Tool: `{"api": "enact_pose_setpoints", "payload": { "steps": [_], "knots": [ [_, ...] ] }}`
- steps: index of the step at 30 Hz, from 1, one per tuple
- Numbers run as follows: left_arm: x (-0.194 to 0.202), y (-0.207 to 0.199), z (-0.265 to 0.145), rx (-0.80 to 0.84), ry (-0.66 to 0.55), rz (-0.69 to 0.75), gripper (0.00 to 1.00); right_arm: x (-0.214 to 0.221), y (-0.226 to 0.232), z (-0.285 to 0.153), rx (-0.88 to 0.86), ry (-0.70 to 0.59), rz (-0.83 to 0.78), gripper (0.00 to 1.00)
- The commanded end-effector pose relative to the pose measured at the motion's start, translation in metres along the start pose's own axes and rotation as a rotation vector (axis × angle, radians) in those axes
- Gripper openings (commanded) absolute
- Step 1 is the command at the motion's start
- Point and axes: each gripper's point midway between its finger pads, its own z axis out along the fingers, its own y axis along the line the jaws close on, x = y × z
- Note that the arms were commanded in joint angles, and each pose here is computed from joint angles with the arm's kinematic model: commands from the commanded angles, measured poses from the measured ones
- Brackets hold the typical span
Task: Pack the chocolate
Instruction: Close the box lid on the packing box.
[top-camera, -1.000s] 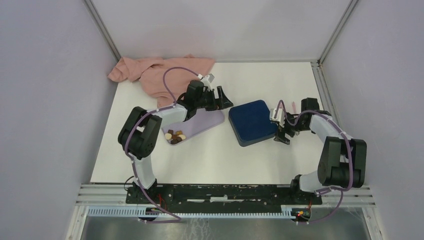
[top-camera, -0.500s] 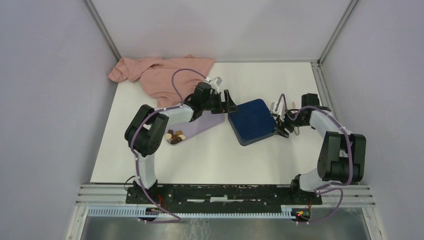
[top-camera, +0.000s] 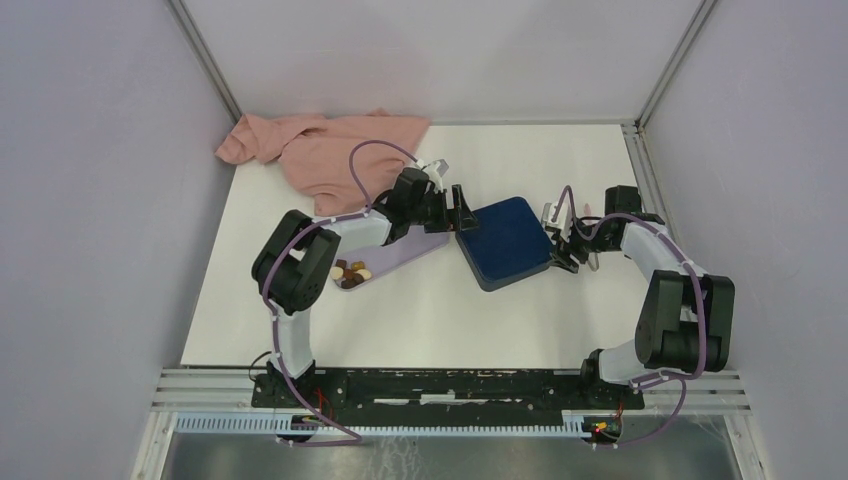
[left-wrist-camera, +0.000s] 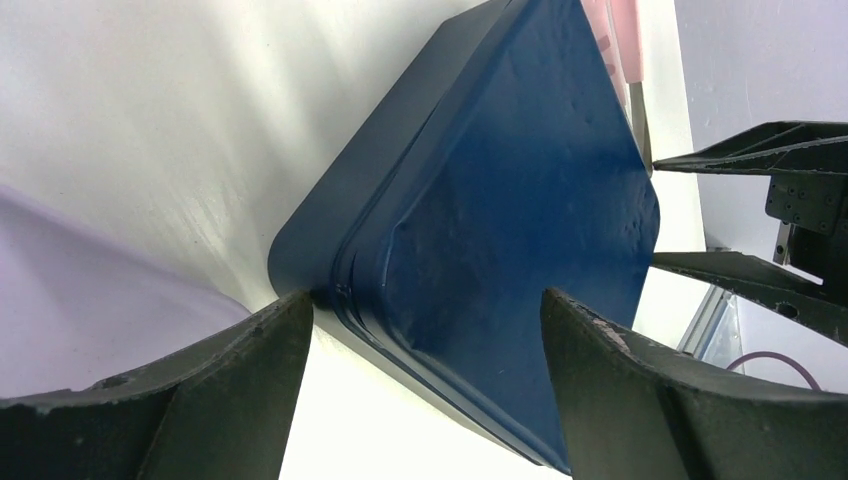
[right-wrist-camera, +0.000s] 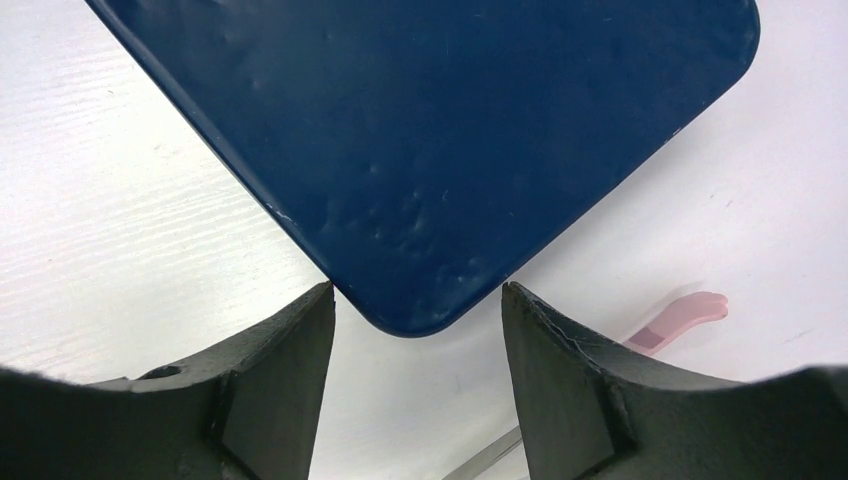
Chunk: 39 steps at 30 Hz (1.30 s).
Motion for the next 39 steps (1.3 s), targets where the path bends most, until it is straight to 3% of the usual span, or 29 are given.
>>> {"api": "enact_pose_setpoints", "payload": {
  "steps": [1,22,39],
  "knots": [
    [-0.015,-0.013,0.0,0.007,-0.029,-0.013,0.88,-0.022,-0.009,-0.006,0.024,-0.066,-0.063,0.67],
    [-0.009,-0.023,0.0,0.021,-0.01,-0.008,0.86,-0.005,-0.016,0.005,0.024,0.024,-0.05,0.74],
    [-0.006,-0.022,0.003,0.017,0.004,-0.003,0.88,-0.004,-0.021,0.024,0.038,0.051,-0.042,0.75]
  ]
}}
